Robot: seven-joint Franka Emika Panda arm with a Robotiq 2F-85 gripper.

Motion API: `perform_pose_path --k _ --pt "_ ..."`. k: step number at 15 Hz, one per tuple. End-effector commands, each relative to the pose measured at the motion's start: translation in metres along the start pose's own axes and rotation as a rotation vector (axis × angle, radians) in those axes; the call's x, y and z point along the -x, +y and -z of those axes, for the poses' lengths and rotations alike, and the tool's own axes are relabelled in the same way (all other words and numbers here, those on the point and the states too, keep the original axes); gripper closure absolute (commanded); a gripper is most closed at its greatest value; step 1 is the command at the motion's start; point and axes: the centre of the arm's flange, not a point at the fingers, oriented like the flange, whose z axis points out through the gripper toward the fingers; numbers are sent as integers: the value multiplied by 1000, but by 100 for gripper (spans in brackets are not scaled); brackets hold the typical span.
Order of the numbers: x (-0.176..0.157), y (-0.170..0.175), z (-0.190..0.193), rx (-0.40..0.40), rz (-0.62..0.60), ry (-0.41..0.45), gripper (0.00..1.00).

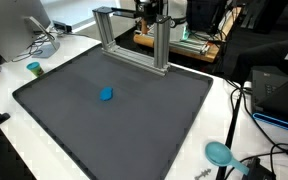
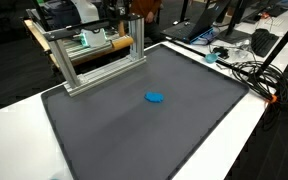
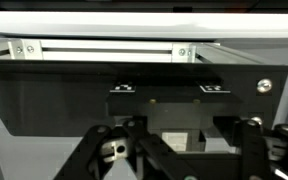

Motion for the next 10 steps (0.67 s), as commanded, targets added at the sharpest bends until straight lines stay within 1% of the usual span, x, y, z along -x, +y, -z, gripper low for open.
perform_pose_path --k 1,4,7,9,10 --pt "11 -13 9 -19 1 9 1" --pt "11 -18 11 5 -5 12 0" --pt "13 -23 17 35 -33 35 0" --pt "17 -24 27 62 -58 70 0" --pt "19 -23 34 92 -86 104 0"
